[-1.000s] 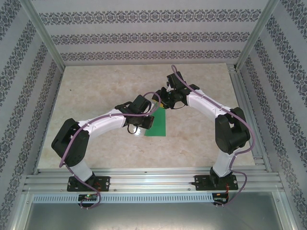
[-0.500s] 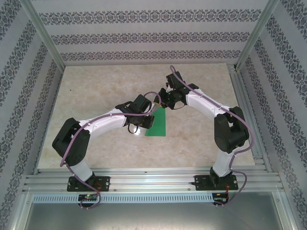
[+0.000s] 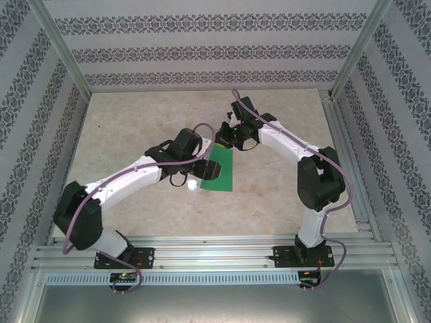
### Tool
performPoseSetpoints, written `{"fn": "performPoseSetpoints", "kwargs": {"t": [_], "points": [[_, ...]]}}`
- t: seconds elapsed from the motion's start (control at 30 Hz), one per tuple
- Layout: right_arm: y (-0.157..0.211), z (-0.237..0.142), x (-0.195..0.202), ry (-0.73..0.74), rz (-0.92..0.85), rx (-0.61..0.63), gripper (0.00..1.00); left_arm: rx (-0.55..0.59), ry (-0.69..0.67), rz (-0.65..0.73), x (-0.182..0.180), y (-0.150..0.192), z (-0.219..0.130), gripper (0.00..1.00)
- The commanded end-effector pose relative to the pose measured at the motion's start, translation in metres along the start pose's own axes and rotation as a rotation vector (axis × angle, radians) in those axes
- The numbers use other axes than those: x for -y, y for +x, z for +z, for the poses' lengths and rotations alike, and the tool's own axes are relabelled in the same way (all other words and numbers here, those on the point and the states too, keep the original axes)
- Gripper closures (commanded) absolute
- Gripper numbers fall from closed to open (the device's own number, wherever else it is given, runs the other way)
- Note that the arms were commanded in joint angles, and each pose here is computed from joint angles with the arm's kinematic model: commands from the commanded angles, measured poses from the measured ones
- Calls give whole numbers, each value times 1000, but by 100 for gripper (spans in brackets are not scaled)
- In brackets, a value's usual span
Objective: Fold a paper plane with a square sheet of paper (fold left side to right side)
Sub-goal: First fold in half a square sheet of paper at the center of the table.
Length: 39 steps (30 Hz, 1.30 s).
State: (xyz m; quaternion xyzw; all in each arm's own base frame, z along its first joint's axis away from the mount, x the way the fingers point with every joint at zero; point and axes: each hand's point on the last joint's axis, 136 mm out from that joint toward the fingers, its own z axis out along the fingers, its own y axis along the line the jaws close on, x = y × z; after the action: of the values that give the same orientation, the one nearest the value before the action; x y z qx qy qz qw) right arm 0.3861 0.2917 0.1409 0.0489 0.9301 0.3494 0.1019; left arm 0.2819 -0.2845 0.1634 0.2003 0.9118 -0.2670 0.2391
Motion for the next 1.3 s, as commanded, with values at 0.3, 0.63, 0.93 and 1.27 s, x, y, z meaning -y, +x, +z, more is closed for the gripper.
{"fn": "performPoseSetpoints", "kwargs": {"t": [0.3, 0.63, 0.93, 1.27], "points": [[-13, 14, 34, 43, -201, -49, 100, 10, -17, -317, -70, 4, -6, 14], [-22, 30, 62, 82, -236, -83, 100, -107, -111, -289, -85, 11, 55, 5], [-25, 40, 82, 114, -226, -93, 100, -170, -203, -256, -92, 20, 77, 4], [-31, 41, 104, 177, -231, -103, 100, -131, -128, -289, -75, 3, 86, 8]]}}
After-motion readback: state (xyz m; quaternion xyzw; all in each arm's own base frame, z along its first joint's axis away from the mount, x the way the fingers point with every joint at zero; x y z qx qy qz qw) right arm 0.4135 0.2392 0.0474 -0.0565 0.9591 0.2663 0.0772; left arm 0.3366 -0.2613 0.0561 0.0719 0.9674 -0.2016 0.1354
